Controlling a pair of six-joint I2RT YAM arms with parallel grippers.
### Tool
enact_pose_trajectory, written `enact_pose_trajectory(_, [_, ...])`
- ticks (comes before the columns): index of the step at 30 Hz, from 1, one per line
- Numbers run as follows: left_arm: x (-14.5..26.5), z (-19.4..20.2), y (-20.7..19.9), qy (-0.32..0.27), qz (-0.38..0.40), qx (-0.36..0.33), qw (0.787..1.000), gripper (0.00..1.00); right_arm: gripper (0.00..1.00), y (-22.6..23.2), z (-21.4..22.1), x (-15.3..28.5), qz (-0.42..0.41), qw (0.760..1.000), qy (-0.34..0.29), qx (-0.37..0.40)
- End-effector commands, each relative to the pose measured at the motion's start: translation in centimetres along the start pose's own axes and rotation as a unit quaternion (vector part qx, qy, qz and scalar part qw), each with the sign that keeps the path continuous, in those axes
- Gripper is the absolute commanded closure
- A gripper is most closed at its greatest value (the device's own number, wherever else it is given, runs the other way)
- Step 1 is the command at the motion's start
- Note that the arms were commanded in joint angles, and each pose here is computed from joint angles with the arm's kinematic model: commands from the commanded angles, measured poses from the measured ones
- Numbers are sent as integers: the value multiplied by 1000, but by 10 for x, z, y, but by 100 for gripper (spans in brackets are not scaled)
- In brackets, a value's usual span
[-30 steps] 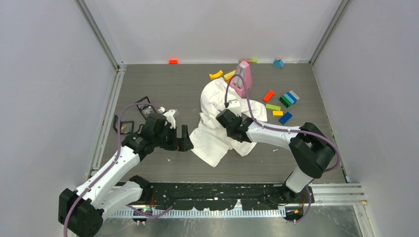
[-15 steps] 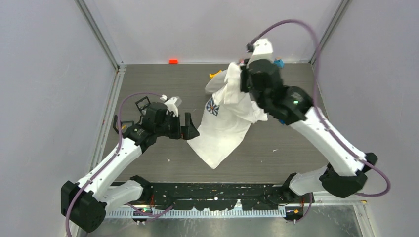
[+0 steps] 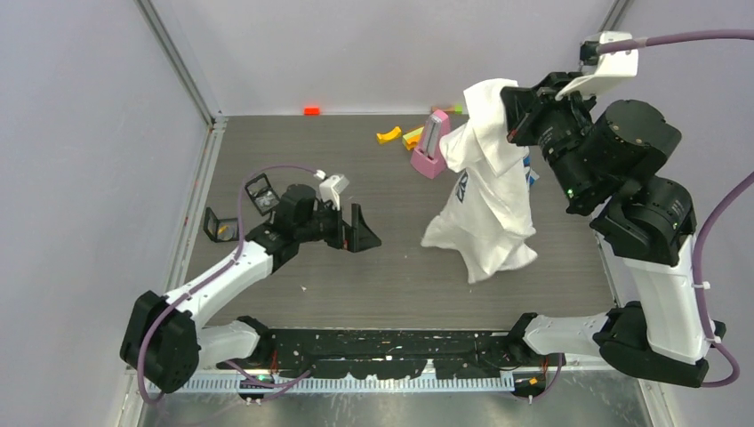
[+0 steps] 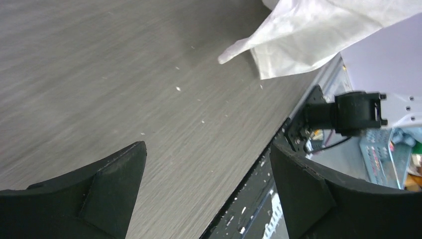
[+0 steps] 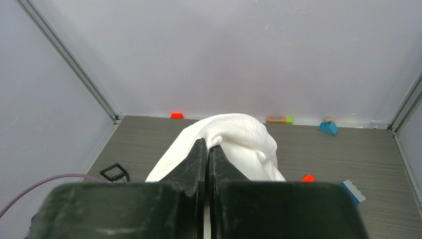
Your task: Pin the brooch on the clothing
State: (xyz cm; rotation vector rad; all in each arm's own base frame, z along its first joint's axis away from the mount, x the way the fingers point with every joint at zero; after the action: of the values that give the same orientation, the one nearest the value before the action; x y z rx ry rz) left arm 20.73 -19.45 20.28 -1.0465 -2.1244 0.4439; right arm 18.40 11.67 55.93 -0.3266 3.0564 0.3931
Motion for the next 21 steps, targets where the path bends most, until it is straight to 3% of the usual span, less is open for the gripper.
enact_pose_trajectory(1, [-27, 5, -29, -38, 126, -4, 991, 2, 100, 5, -3, -4, -12, 1000, -18, -11])
enact_pose_trajectory(6, [-58, 23, -65, -22, 178, -45, 983, 2, 100, 5, -4, -1, -17, 999, -22, -23])
enact_pose_trajectory(16, [-92, 17, -83, -43, 219, -76, 972, 1, 100, 7, -18, 16, -62, 995, -37, -63])
enact_pose_trajectory(19, [-93, 24, -99, -64, 201, -114, 971, 1, 100, 2, -20, 17, -44, 995, -47, -73])
enact_pose_trajectory(21, [-96, 28, -97, -88, 128, -121, 980, 2, 100, -1, -21, 16, -28, 995, -52, -76])
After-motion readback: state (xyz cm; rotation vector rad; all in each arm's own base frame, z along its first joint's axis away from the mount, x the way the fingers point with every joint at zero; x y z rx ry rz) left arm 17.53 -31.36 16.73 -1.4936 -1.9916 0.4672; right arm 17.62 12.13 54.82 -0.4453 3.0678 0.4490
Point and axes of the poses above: each gripper's point midway between its finger pads, its own x axis back along the fingers, its own y axis along the line the jaws close on, z = x × y, the point moved 7 cm from there along x, back along the fingers, and after that the axes turned 2 degrees about -x, right-handed, at the moved point
